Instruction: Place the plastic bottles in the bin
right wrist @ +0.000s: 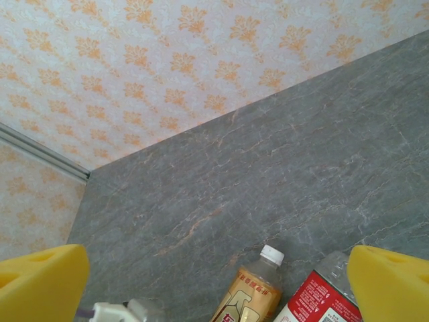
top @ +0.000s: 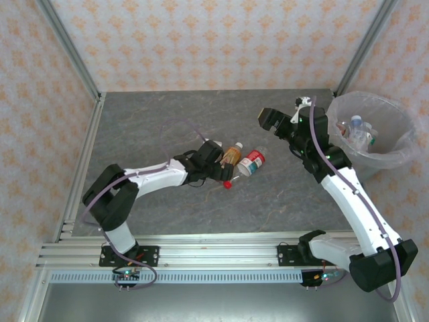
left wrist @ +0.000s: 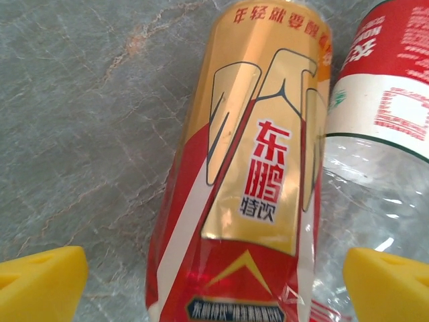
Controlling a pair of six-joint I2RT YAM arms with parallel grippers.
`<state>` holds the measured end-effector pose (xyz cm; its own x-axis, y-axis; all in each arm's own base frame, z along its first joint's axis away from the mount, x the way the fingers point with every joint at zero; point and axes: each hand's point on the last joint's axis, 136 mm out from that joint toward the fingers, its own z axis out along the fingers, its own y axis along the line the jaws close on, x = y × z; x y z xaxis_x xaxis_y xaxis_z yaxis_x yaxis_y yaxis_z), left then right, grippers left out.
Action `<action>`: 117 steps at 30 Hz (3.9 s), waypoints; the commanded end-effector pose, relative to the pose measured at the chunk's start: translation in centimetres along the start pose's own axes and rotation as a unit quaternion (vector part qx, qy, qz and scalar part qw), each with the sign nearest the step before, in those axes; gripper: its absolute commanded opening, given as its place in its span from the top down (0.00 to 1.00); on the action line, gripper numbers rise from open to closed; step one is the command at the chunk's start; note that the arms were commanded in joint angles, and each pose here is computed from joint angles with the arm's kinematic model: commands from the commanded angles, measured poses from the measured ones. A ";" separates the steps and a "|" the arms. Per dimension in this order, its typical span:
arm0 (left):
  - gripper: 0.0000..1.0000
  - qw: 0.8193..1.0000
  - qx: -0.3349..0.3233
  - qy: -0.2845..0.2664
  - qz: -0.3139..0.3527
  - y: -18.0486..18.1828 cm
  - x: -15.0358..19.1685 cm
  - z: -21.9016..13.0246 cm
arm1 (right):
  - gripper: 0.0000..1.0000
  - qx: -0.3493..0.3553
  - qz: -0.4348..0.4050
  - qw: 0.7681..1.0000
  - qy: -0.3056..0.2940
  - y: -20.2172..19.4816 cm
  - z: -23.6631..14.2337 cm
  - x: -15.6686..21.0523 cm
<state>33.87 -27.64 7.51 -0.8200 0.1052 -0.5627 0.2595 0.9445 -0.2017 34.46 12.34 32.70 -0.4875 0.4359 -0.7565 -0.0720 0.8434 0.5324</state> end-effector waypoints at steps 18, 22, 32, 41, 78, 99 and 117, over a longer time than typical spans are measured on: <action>0.07 0.996 0.013 0.044 0.077 -0.7 1.2 1.9 | 0.01 0.005 -0.007 1.000 -0.007 -0.6 -0.5 0.5; 0.07 0.996 0.012 0.039 0.079 -0.3 0.7 1.7 | 0.01 0.006 -0.006 1.000 -0.003 -0.6 -0.3 0.7; 0.09 0.994 0.040 0.063 0.075 -0.7 1.1 3.5 | 0.01 0.013 -0.006 1.000 0.010 -1.0 0.3 1.3; 0.20 0.995 0.034 0.065 0.060 -0.2 1.2 4.9 | 0.01 0.016 -0.007 1.000 0.023 -1.3 1.2 2.0; 0.42 0.996 0.041 -0.068 0.043 1.5 -1.7 -1.6 | 0.01 -0.031 0.118 0.981 0.153 1.0 11.3 11.2; 0.43 0.975 0.176 -0.128 0.050 -3.5 -4.6 -5.7 | 0.10 -0.143 0.128 0.955 0.227 4.3 14.3 15.4; 0.07 0.963 0.231 -0.132 0.050 -5.1 -5.1 -8.2 | 0.46 -0.118 0.089 0.975 0.164 3.7 11.8 12.2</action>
<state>32.95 -29.65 14.35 -0.6833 0.0888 -0.7248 0.5196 0.7565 -0.3972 38.32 25.16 18.89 -0.7982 0.4158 -0.4359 -0.0993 0.6229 0.7760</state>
